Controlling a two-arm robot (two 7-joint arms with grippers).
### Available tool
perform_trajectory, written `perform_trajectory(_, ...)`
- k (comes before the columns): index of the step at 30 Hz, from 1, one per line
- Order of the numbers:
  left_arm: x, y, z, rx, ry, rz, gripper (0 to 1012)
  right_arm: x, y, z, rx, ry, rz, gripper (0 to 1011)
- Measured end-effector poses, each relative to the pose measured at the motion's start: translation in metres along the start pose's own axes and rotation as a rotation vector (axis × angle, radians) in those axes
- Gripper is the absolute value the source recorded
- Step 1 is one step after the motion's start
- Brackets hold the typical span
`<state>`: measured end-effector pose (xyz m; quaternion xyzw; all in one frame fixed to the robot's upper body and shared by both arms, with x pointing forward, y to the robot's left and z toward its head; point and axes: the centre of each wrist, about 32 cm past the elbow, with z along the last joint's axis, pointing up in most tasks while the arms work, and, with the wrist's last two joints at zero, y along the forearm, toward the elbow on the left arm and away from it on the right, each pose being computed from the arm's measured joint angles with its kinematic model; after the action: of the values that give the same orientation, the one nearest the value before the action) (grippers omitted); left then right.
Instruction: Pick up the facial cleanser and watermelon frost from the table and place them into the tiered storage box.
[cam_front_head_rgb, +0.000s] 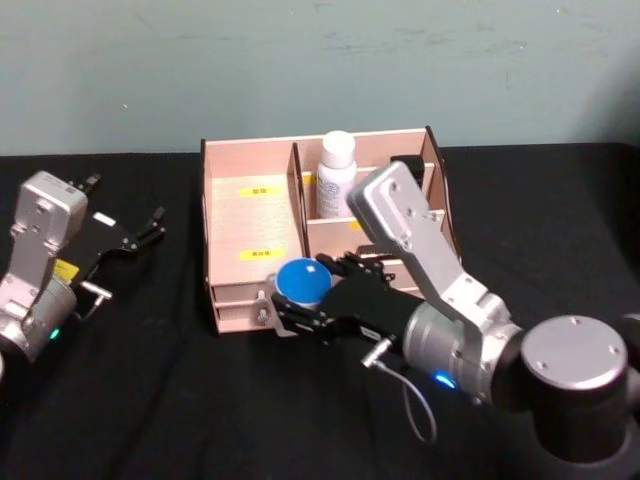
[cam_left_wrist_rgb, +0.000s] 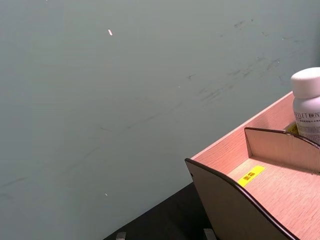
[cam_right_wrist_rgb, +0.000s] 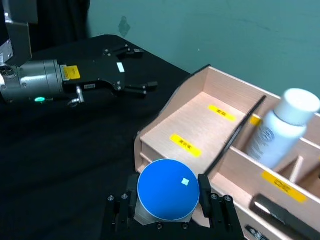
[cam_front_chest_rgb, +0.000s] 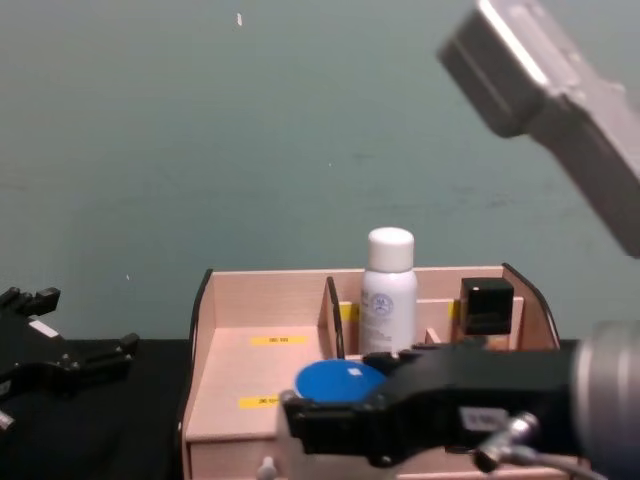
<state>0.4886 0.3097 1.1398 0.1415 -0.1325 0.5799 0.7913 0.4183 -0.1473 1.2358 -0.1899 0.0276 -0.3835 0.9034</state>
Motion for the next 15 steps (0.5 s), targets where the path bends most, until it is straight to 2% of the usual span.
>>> perform_trajectory(11, 0.0000, 0.0000, 0.0000, 0.000, 0.000, 0.000, 1001, 0.003, 0.029, 0.014, 0.015, 0.009, -0.009, 732)
perform_trajectory(12, 0.0000, 0.0000, 0.0000, 0.000, 0.000, 0.000, 1001, 0.004, 0.033, 0.015, 0.016, 0.013, -0.014, 732)
perform_trajectory(13, 0.0000, 0.0000, 0.0000, 0.000, 0.000, 0.000, 1001, 0.013, 0.053, 0.022, 0.027, 0.038, -0.051, 732)
perform_trajectory(15, 0.0000, 0.0000, 0.0000, 0.000, 0.000, 0.000, 1001, 0.014, 0.055, 0.023, 0.027, 0.039, -0.052, 732)
